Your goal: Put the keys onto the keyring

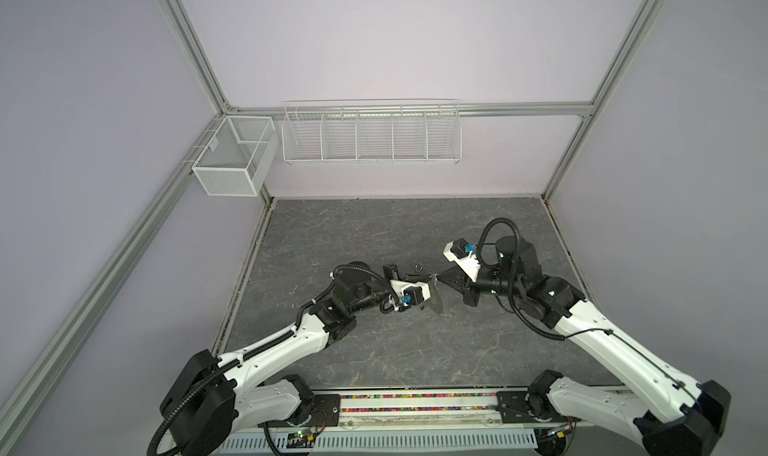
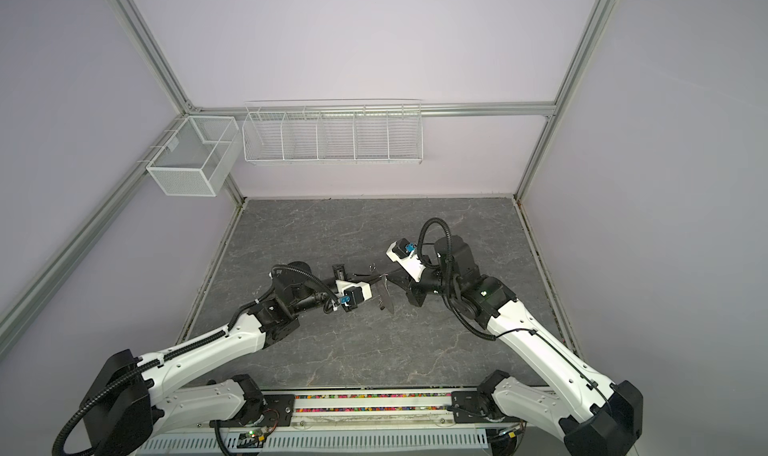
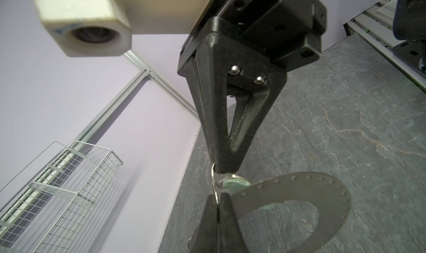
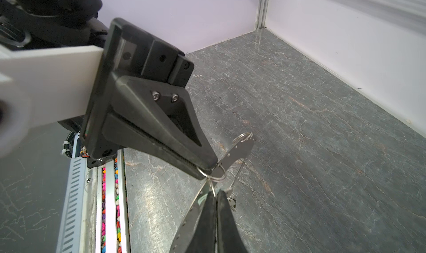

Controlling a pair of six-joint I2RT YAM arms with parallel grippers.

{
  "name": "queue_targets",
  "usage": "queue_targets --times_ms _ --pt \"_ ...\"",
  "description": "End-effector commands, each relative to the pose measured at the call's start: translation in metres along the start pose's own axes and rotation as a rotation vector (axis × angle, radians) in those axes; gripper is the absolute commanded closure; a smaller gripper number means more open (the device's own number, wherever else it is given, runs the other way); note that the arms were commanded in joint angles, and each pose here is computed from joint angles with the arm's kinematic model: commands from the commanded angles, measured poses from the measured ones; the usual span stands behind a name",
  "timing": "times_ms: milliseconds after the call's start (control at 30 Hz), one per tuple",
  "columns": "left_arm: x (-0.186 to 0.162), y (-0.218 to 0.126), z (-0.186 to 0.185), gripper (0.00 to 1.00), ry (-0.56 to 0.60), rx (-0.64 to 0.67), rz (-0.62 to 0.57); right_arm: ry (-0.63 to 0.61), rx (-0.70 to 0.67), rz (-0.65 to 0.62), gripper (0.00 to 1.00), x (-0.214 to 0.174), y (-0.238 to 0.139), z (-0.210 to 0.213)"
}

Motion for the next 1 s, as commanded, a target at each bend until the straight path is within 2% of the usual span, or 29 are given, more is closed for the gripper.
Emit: queue_targets --times_ms 0,400,700,967 --pt "0.018 -0.003 0.006 1.00 0.045 -0.004 -0.065 0.038 -0.038 0.006 0.93 -0.004 0.005 -0.011" --pt "0.020 -0.005 0.009 1.00 0.058 0.014 -0.061 0.149 -0.019 0.074 0.93 -0.013 0.013 -0.016" --pt "0.019 -0.006 0.012 1.00 0.003 0.039 -0.055 0.169 -0.008 0.072 0.93 -0.014 0.011 -0.017" --pt "0.016 -0.003 0.012 1.00 -0.028 0.042 -0.044 0.162 0.056 0.052 0.93 -0.009 0.009 -0.009"
Point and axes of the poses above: each gripper's point midway between its finger pads, its own y axis out along the fingers, its own z axis along the line the jaws close on, x = y × z, the point moved 5 cm from there along -y, back along the fingers, and after that the axes turned 6 degrees about y, right-handed, at the moved point
